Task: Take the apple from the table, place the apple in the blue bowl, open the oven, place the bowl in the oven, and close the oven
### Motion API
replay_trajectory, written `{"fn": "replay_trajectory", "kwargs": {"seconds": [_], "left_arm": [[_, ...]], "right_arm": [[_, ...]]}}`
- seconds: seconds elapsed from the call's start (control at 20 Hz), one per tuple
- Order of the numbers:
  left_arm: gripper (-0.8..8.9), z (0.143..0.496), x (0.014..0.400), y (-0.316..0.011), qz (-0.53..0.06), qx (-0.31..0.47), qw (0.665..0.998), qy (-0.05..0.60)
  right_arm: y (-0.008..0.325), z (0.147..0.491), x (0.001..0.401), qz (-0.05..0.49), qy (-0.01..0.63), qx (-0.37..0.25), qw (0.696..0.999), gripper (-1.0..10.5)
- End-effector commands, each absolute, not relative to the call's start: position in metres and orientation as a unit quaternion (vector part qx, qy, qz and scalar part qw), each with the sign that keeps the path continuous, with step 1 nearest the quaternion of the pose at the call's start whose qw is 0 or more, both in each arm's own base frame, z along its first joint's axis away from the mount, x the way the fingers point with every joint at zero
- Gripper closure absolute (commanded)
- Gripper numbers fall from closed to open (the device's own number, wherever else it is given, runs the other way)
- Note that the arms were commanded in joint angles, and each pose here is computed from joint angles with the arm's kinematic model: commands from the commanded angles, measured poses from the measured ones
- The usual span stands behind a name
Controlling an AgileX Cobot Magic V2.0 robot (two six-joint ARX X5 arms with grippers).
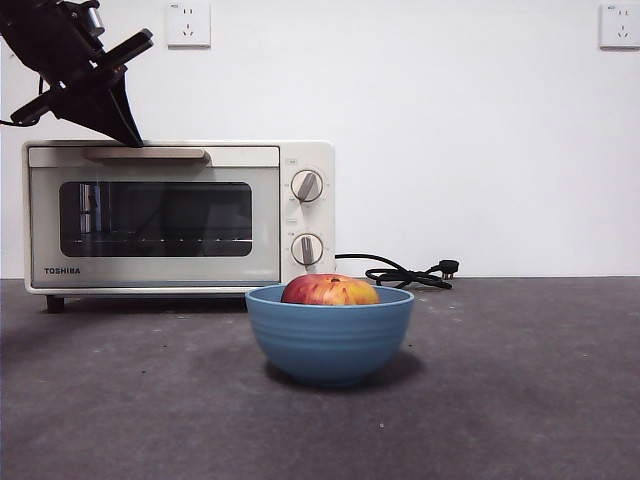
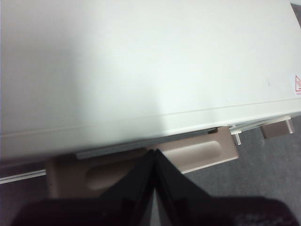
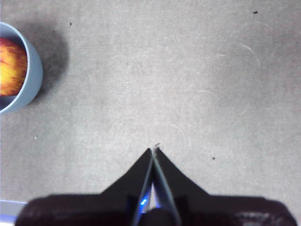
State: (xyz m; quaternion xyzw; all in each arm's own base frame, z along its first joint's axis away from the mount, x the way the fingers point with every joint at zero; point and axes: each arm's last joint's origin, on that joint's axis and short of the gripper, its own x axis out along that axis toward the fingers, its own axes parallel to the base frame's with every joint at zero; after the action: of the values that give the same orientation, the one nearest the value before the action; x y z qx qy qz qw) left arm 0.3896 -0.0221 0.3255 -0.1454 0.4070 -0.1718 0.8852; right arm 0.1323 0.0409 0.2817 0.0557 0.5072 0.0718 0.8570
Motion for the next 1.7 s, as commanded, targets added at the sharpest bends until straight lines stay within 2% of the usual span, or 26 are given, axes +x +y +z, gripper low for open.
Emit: {"fn": "replay_trajectory", "kwargs": {"seconds": [0.05, 0.5, 0.6, 0.7, 1.1, 1.7], "left_arm": [[8.19, 0.318, 0.392, -0.022, -0.164, -0.147, 0.878, 0.425], [8.19, 0.310, 0.380, -0.025, -0.157, -0.108, 0.855, 0.482], [8.19, 0.311, 0.375, -0.030, -0.150, -0.077, 0.852, 0.496], [8.19, 0.315, 0.369, -0.038, -0.135, -0.045, 0.856, 0.497], [8.19, 0.323, 0.358, -0.062, -0.136, 0.002, 0.856, 0.498], [8.19, 0.322, 0.355, -0.071, -0.148, 0.011, 0.850, 0.505]], "right_arm": [[0.041, 0.279, 0.132, 0.070, 0.509, 0.061, 0.856, 9.5], [0.041, 0.280, 0.134, 0.072, 0.501, 0.062, 0.860, 9.5], [0.041, 0.280, 0.134, 0.072, 0.500, 0.063, 0.861, 9.5], [0.042, 0.280, 0.134, 0.073, 0.499, 0.063, 0.862, 9.5], [0.042, 0.281, 0.135, 0.073, 0.497, 0.063, 0.863, 9.5], [0.042, 0.281, 0.135, 0.073, 0.496, 0.063, 0.863, 9.5]]}}
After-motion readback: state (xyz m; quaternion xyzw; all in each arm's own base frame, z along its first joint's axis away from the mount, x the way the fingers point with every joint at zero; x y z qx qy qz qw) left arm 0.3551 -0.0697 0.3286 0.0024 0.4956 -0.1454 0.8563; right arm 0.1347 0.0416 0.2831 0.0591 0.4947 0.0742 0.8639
